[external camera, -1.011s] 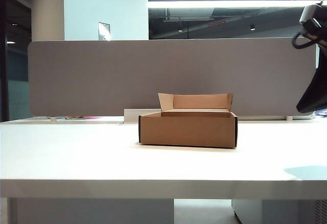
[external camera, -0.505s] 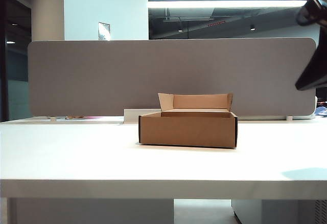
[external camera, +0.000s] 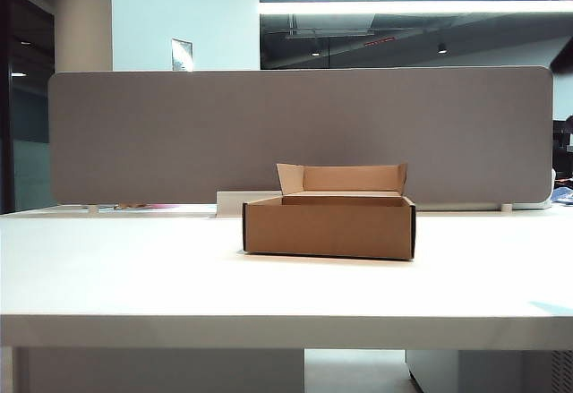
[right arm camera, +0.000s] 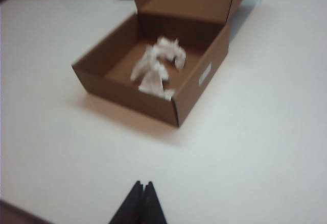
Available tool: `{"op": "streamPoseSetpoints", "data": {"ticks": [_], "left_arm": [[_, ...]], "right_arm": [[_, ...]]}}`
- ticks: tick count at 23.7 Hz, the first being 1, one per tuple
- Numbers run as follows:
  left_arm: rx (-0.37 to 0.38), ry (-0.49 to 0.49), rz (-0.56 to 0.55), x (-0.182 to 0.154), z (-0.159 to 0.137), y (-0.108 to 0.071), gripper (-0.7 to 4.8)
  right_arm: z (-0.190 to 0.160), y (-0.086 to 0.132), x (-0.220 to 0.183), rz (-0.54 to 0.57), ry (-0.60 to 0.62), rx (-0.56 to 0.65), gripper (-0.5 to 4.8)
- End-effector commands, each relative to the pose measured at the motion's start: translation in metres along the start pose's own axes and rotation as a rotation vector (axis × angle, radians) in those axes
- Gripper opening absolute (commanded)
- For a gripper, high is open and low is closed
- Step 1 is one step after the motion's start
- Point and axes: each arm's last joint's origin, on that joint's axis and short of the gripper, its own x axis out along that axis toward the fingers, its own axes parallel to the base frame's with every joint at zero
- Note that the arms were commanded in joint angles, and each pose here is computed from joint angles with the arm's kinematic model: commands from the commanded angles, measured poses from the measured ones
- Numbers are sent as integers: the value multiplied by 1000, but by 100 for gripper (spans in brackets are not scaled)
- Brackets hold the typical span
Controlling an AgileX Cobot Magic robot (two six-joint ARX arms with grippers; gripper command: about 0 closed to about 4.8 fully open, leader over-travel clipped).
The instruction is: Pick up all the paper balls on the table and put them in the paper box.
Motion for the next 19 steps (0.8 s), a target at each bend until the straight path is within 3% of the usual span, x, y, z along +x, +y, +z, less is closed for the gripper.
{"op": "streamPoseSetpoints", "data": {"ticks": [1, 8, 13, 19], "left_arm": [[1, -14, -3, 0, 2, 0, -5], [2, -14, -3, 0, 2, 0, -6], [1, -14, -3, 0, 2, 0, -6], [1, -14, -3, 0, 2, 0, -6]], "right_arm": [[7, -1, -14, -13, -97, -7, -1], [3, 0, -55, -52, -239, -77, -1], [2, 1, -65, -68, -281, -148, -1], [0, -2, -63, -138, -300, -140, -1]]}}
